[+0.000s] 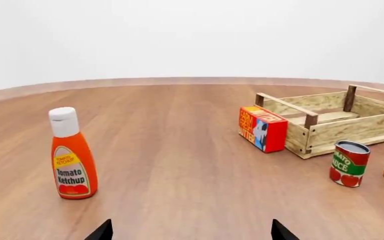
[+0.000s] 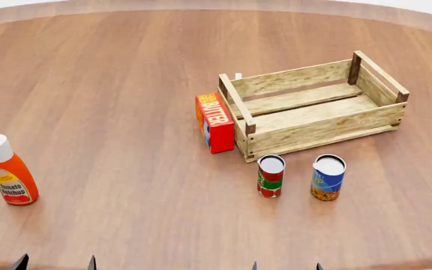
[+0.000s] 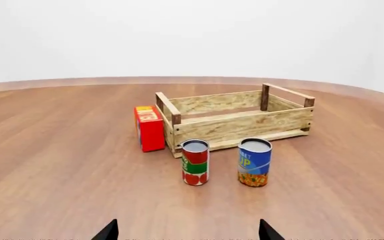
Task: Pick up the tomato sauce, and put it in the wooden tray.
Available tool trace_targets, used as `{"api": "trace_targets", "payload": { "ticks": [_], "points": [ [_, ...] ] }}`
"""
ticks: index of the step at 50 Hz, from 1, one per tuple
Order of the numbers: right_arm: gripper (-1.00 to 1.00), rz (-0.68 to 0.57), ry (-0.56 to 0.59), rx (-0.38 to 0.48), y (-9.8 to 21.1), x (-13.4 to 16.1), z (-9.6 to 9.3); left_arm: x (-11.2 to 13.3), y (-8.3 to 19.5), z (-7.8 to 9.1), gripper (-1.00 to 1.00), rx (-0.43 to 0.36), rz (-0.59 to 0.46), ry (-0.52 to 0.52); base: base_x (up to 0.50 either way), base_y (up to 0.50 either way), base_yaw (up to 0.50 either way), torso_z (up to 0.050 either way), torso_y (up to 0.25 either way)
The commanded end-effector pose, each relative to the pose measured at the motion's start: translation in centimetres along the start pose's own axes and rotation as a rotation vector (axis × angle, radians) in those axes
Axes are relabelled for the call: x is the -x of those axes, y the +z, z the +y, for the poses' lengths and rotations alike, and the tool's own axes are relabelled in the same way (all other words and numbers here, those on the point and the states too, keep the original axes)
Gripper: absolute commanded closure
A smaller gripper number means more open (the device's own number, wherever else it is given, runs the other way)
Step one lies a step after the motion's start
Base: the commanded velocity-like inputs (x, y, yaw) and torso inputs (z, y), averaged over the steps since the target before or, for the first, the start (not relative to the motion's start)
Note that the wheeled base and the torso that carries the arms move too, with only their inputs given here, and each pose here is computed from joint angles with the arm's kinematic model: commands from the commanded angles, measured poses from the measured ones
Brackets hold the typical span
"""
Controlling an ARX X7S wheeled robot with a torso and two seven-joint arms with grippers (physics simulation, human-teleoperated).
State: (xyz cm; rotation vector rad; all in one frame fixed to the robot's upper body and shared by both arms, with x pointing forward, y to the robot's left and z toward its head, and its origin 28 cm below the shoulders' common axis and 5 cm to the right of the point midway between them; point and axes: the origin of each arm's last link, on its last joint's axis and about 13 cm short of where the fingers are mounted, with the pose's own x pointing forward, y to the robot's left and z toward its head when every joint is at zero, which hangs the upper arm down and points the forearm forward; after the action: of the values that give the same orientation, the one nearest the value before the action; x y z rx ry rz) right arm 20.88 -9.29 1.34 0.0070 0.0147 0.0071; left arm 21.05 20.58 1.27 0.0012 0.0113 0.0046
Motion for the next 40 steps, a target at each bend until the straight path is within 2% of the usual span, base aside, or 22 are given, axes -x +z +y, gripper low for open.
{"api": "trace_targets", "payload": {
  "ticks": [1, 3, 21, 40],
  "points": [
    [-1.0, 0.006, -0.005, 0.006, -0.02, -0.03, 0.07, -0.06, -0.02, 0.0, -1.0, -0.009, 0.019, 0.007, 0.0, 0.0, 0.0, 0.0, 0.0],
    [-1.0, 0.006, -0.004, 0.01, -0.05, -0.03, 0.08, -0.37, -0.17, -0.12, -1.0, -0.032, 0.053, 0.013, 0.0, 0.0, 0.0, 0.0, 0.0],
    [-1.0, 0.025, 0.0, -0.017, 0.0, -0.13, 0.03, -0.29, -0.21, -0.18, -1.0, -0.031, 0.056, 0.014, 0.0, 0.0, 0.0, 0.0, 0.0],
    [-1.0, 0.029, -0.003, -0.001, 0.01, -0.02, 0.1, -0.46, -0.53, -0.09, -1.0, -0.028, 0.057, 0.015, 0.47, 0.0, 0.0, 0.0, 0.0]
  ]
}}
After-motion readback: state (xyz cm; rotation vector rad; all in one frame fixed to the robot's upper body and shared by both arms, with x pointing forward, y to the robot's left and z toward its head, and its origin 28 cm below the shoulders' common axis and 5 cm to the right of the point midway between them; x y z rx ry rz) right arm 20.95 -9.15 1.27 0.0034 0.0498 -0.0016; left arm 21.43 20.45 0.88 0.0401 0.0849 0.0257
